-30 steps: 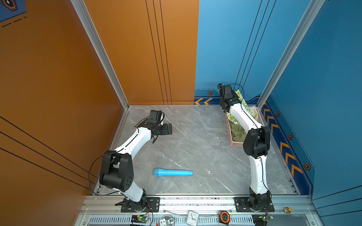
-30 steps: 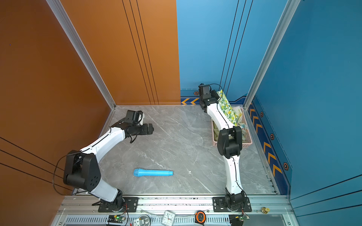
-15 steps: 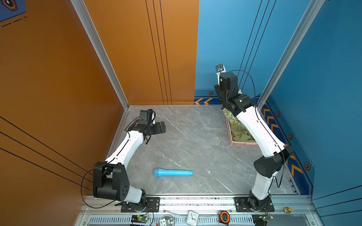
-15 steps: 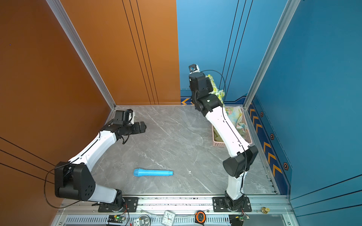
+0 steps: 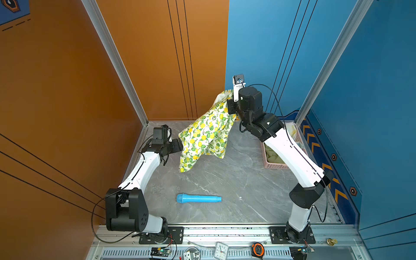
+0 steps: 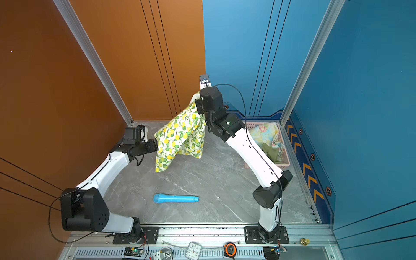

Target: Fold and stack the skirts

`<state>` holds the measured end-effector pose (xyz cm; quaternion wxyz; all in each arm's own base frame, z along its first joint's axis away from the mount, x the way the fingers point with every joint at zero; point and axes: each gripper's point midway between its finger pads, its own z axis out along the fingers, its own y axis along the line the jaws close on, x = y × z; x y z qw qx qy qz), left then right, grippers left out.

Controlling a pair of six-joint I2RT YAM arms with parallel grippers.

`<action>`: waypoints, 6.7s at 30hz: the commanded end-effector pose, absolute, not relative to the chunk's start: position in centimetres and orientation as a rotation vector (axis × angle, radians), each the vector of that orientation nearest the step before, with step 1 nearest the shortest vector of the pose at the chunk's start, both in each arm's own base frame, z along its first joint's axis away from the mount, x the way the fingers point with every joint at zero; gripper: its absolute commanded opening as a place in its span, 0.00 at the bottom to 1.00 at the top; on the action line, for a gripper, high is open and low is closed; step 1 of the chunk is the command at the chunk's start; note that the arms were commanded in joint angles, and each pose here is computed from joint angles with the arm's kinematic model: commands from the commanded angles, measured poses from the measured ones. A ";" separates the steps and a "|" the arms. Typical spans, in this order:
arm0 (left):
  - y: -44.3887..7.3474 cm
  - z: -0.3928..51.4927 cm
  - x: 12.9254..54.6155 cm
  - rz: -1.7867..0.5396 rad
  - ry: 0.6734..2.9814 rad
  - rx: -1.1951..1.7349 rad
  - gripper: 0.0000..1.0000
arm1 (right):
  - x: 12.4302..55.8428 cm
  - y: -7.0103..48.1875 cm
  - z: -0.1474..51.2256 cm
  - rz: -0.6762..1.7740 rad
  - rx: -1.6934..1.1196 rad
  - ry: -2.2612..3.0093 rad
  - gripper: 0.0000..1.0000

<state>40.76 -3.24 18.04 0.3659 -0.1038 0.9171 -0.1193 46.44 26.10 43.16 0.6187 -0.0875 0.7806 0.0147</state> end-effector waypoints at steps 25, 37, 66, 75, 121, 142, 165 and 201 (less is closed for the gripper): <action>-6.6 10.5 39.5 -0.141 2.645 -0.136 0.97 | 43.0 23.9 15.3 0.101 -0.188 2.421 0.87; -9.2 6.7 41.4 -0.253 2.725 -0.203 0.89 | 42.6 22.4 12.4 0.040 -0.166 2.494 0.86; -12.9 15.2 45.8 -0.432 2.396 -0.120 0.00 | 52.4 23.2 6.3 0.199 0.022 2.522 0.25; -12.5 25.8 44.8 -0.477 2.172 -0.079 0.00 | 51.2 22.5 19.5 0.169 -0.048 2.264 0.00; -14.1 14.1 36.4 -0.347 2.628 0.005 0.75 | 43.6 17.0 15.9 0.124 0.067 2.502 0.82; -18.6 6.2 29.0 -0.288 2.828 -0.073 0.62 | 41.7 17.7 15.5 0.181 0.092 2.496 0.80; -15.3 5.6 32.0 -0.249 2.776 -0.167 0.00 | 40.7 17.4 13.9 0.138 0.067 2.538 0.80; -7.4 6.5 32.8 -0.230 2.728 -0.408 0.00 | 38.3 19.2 2.3 0.215 0.157 2.743 0.03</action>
